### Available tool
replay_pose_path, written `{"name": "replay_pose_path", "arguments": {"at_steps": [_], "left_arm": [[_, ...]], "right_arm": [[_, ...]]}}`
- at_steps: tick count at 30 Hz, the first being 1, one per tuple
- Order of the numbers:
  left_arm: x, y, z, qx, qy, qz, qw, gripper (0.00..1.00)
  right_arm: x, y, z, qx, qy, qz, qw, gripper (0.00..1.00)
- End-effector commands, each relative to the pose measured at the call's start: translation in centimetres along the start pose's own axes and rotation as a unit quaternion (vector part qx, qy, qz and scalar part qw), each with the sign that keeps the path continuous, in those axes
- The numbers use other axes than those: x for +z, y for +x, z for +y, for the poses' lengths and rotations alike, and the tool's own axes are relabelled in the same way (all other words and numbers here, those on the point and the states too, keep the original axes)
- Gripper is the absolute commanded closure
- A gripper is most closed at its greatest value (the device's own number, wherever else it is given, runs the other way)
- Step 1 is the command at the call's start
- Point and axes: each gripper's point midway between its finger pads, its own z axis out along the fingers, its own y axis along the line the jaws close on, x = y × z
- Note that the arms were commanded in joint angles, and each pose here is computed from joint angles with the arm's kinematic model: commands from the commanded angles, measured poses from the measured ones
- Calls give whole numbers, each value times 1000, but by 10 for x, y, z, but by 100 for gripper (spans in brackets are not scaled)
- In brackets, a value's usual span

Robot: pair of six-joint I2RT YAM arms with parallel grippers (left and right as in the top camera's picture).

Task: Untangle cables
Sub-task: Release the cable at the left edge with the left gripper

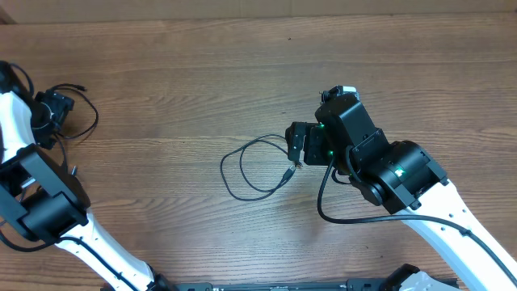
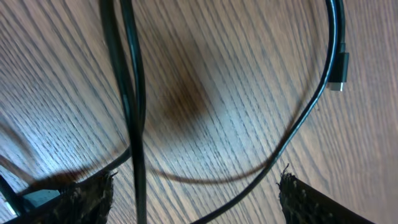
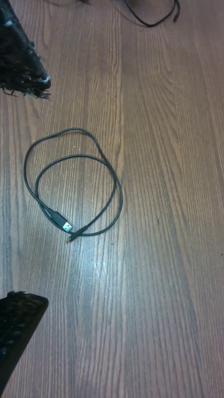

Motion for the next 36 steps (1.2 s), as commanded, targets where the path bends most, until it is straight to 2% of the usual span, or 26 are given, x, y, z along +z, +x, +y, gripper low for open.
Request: {"name": "replay_pose_path", "arguments": {"at_steps": [1, 7, 9, 15, 19, 23, 28, 30, 31, 32, 34, 35, 36], "left_arm": [[-5, -13, 7, -1, -39, -40, 998, 15], [6, -14, 21, 1, -79, -45, 996, 21], [14, -12, 23, 1, -83, -40, 996, 29], [51, -4, 23, 2, -78, -17, 997, 58], [56, -18, 17, -1, -64, -41, 997, 94], [30, -50, -5, -12, -5, -76, 997, 96], [-3, -85, -10, -11, 6, -121, 993, 95], [-11, -91, -6, -8, -2, -128, 992, 90], [-13, -93, -2, -7, -8, -130, 991, 83], [-14, -93, 1, -9, -14, -130, 991, 67], [-13, -90, 6, -12, -20, -121, 992, 22], [-13, -87, 8, -12, -23, -113, 993, 5], [-12, -83, 9, -12, -22, -103, 994, 0]], "right_arm": [[-5, -7, 0, 5, 1, -13, 1000, 0], [-5, -7, 0, 5, 1, -13, 1000, 0], [-5, -7, 0, 5, 1, -13, 1000, 0], [-5, -7, 0, 5, 1, -13, 1000, 0], [-5, -7, 0, 5, 1, -13, 1000, 0], [-5, -7, 0, 5, 1, -13, 1000, 0], [-5, -7, 0, 5, 1, -13, 1000, 0], [-5, -7, 0, 5, 1, -13, 1000, 0], [-5, -7, 0, 5, 1, -13, 1000, 0], [-5, -7, 0, 5, 1, -13, 1000, 0], [-5, -7, 0, 5, 1, -13, 1000, 0], [-5, -7, 0, 5, 1, -13, 1000, 0], [-5, -7, 0, 5, 1, -13, 1000, 0]]}}
